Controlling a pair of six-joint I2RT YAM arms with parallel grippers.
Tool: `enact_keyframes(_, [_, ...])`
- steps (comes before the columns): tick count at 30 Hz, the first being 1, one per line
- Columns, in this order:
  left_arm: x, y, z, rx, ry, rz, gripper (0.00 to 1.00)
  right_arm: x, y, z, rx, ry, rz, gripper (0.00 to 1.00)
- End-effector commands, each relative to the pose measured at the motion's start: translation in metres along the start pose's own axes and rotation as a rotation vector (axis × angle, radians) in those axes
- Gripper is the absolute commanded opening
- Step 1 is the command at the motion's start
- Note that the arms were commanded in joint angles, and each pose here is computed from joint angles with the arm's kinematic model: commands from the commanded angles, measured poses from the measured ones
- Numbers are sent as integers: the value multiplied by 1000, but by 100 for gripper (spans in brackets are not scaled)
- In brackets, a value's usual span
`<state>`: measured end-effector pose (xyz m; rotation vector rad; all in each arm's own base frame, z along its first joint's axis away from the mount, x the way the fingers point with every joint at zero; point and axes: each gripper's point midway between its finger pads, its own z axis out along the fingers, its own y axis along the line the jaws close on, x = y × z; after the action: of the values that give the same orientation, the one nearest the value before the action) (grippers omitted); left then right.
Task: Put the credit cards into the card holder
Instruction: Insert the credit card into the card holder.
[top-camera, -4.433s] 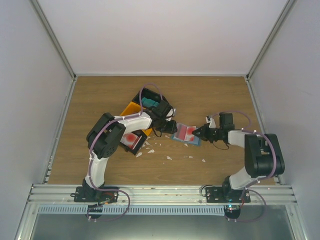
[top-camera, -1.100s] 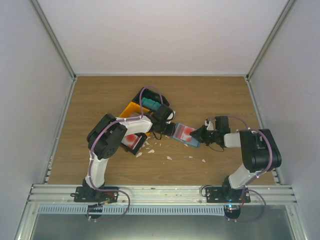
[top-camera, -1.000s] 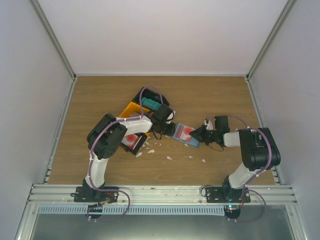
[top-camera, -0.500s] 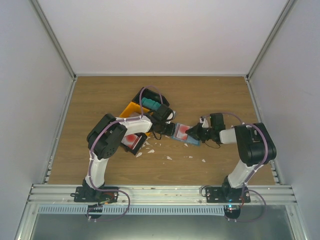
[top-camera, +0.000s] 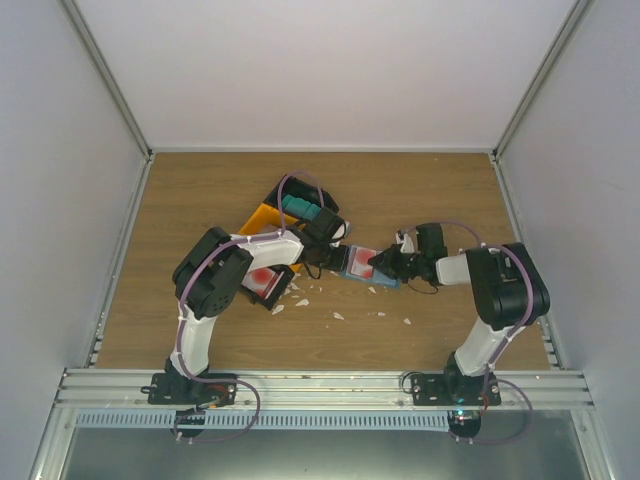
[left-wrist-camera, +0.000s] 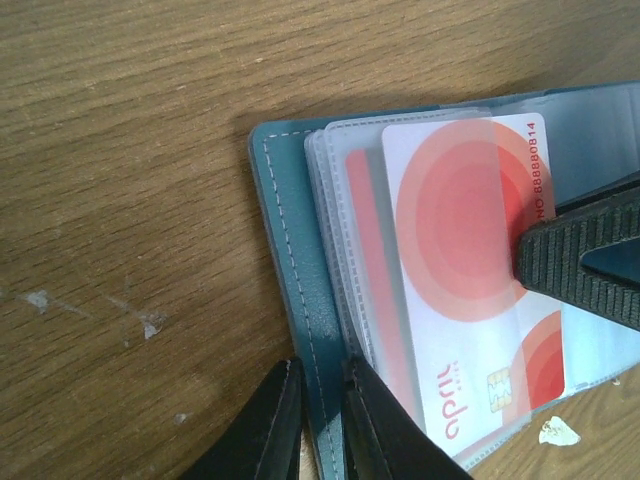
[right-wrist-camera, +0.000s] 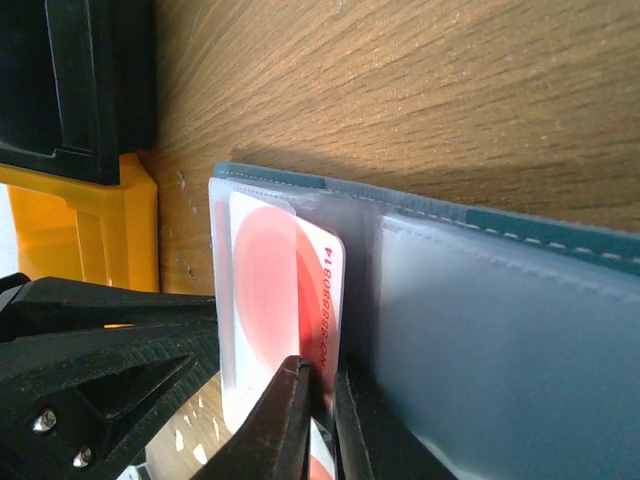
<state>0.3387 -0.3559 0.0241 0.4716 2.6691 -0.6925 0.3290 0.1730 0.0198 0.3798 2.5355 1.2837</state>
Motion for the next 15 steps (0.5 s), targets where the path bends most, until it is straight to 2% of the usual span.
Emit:
enact_keyframes(1, [38,-2,11,22,121,17,17,26,-27,11,148,64,-19,10])
enact_keyframes(5, [36,-3,9,20,115,22,17,22,-25,3,212,36,-57,19])
enact_keyframes(12, [29,-8,1,31,97,28,17,14,-20,-17,299,-27,-84,42])
enact_keyframes(15, [26,-12,-4,42,88,33,17,10,-12,-24,312,-43,-106,46])
